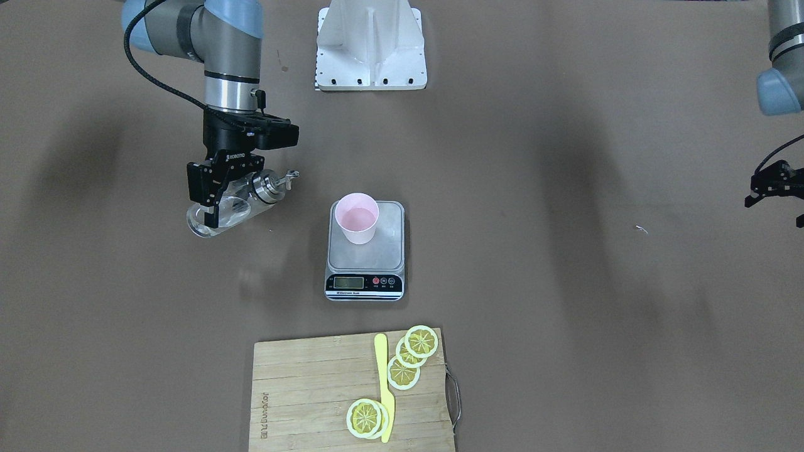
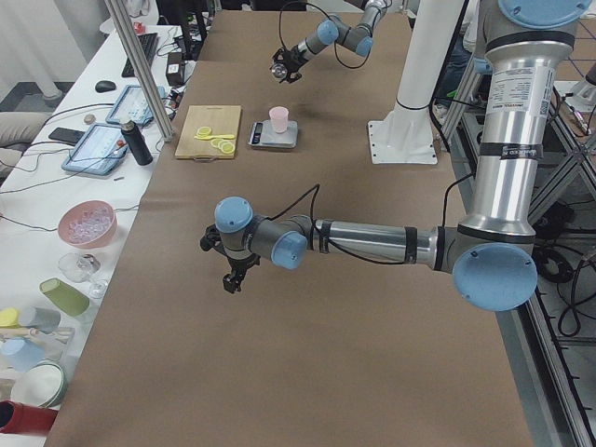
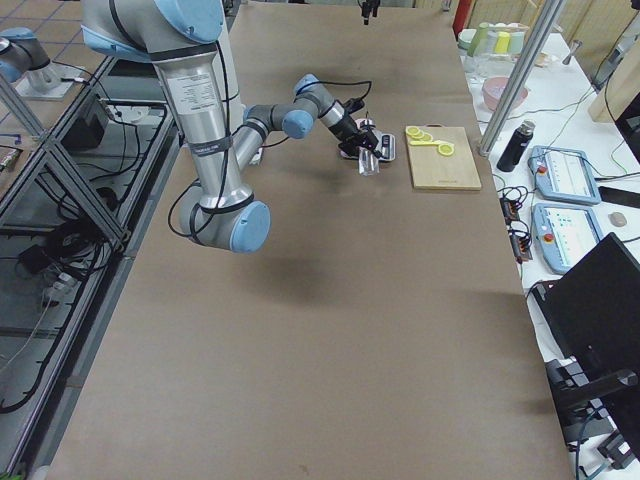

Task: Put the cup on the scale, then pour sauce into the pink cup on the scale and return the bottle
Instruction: 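Carry the dispenser with the right gripper toward the pink cup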

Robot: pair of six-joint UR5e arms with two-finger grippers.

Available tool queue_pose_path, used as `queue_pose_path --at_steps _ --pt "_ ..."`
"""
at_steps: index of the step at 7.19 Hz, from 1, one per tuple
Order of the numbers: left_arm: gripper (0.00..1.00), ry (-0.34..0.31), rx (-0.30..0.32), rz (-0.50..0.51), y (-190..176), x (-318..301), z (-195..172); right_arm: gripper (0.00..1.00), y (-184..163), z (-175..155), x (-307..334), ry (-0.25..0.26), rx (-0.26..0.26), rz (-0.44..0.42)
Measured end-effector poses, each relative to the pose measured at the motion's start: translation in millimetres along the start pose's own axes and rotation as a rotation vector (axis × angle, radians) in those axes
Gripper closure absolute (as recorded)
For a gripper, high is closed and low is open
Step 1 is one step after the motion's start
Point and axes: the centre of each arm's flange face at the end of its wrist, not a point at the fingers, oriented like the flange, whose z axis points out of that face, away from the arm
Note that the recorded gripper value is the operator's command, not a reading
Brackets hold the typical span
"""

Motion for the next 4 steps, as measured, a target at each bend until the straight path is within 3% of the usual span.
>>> queue_pose_path --at_steps 4 --pt "0.01 0.059 -0.09 -0.193 15.1 -24.7 -12.2 0.93 -19.3 -9.7 -6.8 0.043 -0.08 -0.115"
